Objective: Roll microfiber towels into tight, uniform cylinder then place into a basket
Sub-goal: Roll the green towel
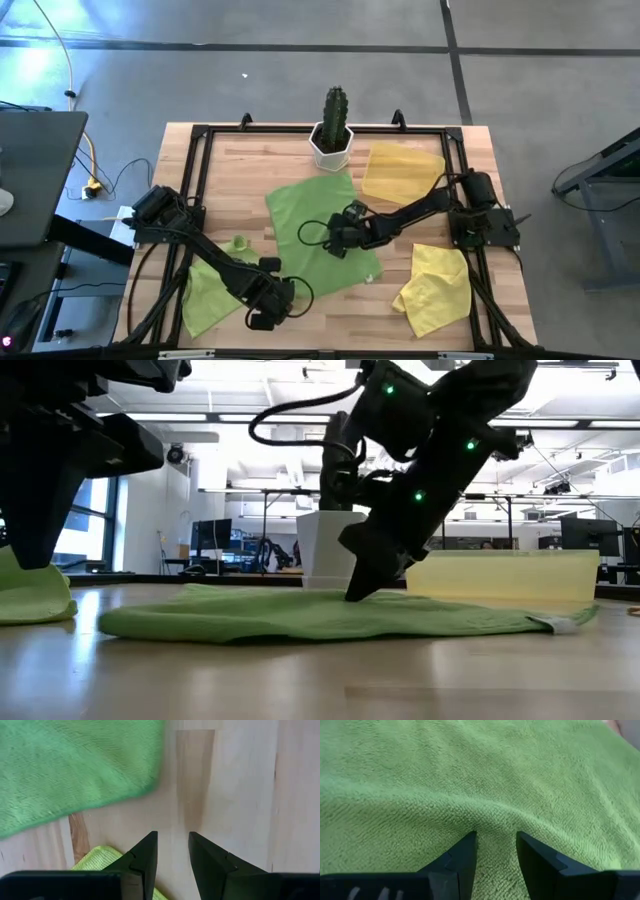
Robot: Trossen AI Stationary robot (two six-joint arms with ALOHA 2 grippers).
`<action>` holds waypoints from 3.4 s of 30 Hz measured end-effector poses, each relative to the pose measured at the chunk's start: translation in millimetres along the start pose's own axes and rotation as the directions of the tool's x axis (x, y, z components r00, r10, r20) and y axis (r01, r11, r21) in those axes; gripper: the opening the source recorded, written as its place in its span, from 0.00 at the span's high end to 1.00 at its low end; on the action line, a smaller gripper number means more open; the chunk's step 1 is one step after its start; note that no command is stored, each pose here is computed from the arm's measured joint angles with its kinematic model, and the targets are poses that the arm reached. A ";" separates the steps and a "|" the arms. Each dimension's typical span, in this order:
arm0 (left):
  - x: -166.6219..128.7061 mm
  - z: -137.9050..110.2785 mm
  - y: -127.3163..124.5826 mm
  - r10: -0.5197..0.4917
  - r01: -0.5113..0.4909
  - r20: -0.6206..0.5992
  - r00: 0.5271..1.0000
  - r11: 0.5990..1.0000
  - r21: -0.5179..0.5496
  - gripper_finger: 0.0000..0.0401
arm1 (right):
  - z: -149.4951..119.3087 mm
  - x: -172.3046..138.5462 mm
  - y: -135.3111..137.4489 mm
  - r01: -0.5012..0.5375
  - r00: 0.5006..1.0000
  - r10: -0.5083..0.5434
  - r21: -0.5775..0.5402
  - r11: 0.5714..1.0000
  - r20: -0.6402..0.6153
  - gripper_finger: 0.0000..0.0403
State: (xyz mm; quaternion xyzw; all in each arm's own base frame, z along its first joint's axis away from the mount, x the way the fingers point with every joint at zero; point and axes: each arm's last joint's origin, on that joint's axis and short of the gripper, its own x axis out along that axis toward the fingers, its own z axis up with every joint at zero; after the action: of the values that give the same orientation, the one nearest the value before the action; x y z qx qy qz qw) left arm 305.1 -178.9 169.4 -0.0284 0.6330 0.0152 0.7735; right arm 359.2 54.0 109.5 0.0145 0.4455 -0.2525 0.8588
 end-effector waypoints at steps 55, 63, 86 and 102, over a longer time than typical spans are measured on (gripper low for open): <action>0.2 3.6 1.0 -0.013 0.013 0.021 1.000 1.000 -0.010 0.75 | -83.1 -104.8 55.2 -0.391 0.882 0.176 -0.471 0.790 -0.437 0.74; 0.2 3.6 0.7 -0.016 0.016 0.021 1.000 1.000 -0.009 0.75 | -83.7 -104.1 56.9 -0.400 0.876 0.195 -0.439 0.804 -0.442 0.98; -32.6 34.3 -5.0 0.177 -0.182 0.305 0.936 0.983 -0.014 0.75 | 18.1 -133.8 33.3 -0.438 0.865 0.376 -0.135 0.889 -0.333 1.00; -27.1 48.1 1.4 0.377 -0.278 0.539 0.753 0.925 -0.259 0.75 | 80.3 -151.2 -7.1 -0.386 0.894 0.328 -0.154 0.909 -0.306 1.00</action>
State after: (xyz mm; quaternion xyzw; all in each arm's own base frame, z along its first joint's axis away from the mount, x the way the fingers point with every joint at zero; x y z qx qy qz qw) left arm 346.7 -174.1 205.4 0.0262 0.3589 0.2100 0.9091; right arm 345.0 91.3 276.1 0.0401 0.5733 -0.0366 0.8175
